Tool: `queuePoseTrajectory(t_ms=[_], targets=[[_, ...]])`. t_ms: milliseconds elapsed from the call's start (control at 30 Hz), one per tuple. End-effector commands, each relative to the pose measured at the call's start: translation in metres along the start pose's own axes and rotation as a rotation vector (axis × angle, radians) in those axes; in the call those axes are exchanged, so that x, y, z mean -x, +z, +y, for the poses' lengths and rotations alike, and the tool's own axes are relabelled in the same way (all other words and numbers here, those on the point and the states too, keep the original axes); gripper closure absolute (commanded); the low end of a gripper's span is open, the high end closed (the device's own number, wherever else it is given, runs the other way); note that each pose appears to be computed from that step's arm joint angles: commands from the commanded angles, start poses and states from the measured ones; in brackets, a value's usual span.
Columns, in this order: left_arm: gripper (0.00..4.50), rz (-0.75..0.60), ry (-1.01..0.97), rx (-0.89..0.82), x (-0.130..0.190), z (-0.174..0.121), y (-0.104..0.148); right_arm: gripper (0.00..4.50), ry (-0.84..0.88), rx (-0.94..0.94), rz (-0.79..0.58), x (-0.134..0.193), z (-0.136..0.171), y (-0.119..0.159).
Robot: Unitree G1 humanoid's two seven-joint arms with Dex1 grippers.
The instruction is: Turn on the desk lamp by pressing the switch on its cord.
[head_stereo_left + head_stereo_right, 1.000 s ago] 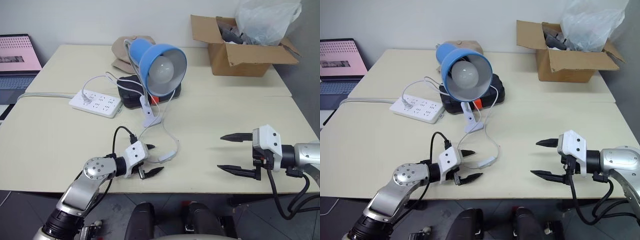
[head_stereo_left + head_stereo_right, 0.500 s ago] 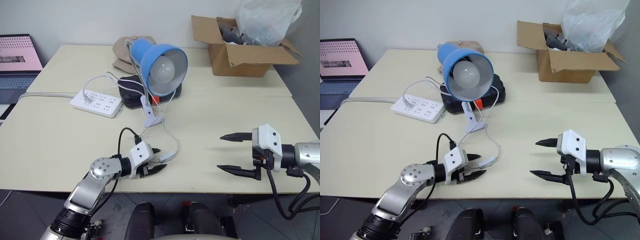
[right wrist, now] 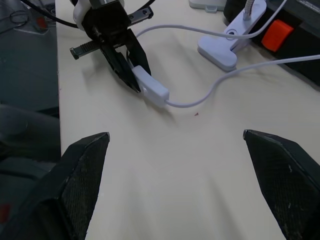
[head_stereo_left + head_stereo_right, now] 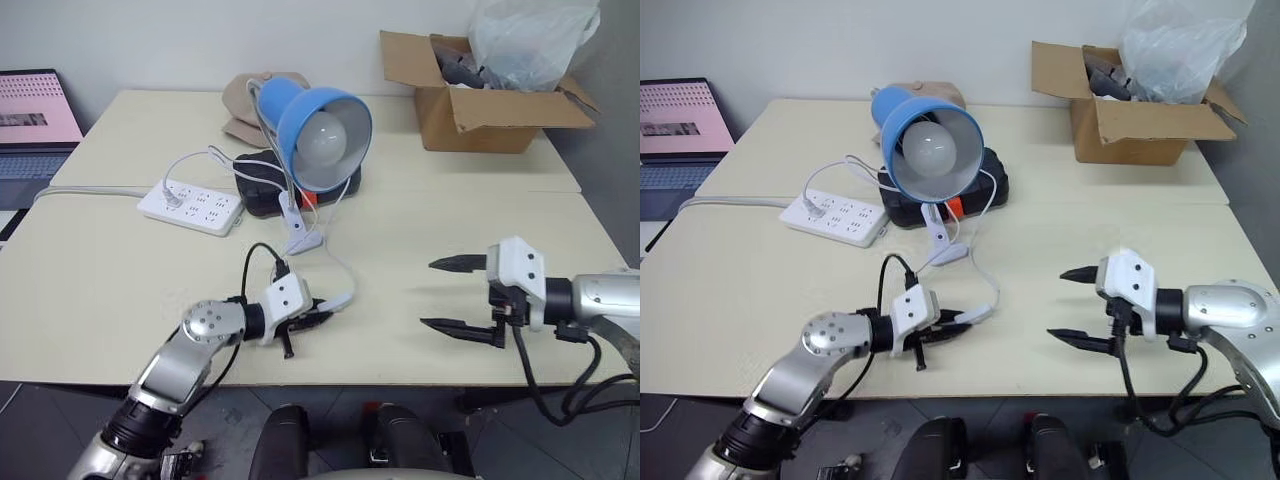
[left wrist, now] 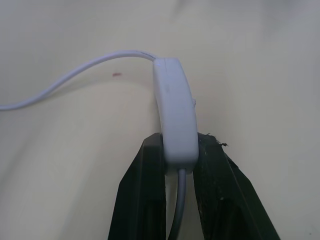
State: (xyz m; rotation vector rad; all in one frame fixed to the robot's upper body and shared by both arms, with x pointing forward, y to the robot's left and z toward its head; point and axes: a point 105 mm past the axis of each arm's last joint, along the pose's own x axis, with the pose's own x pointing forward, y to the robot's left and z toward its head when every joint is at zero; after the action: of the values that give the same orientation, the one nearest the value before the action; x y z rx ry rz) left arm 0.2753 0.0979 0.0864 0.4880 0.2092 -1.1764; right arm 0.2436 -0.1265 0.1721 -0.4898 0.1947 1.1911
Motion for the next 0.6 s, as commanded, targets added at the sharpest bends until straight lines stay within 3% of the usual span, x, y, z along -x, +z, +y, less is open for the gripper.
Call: queuePoseTrajectory(t_ms=[33, 267, 600], targets=[[4.08, -0.075, -0.029, -0.044, 0.003, 0.004, 0.025, 0.0, 0.034, 0.0, -0.004, -0.02, 0.001, 0.008], [4.08, -0.099, -0.066, -0.053, 0.002, 0.004, 0.035, 0.0, 0.121, 0.042, -0.023, -0.065, 0.001, 0.015], [4.08, -0.111, -0.071, -0.051, 0.0, -0.003, 0.038, 0.0, 0.187, 0.082, -0.02, -0.087, 0.001, 0.013]])
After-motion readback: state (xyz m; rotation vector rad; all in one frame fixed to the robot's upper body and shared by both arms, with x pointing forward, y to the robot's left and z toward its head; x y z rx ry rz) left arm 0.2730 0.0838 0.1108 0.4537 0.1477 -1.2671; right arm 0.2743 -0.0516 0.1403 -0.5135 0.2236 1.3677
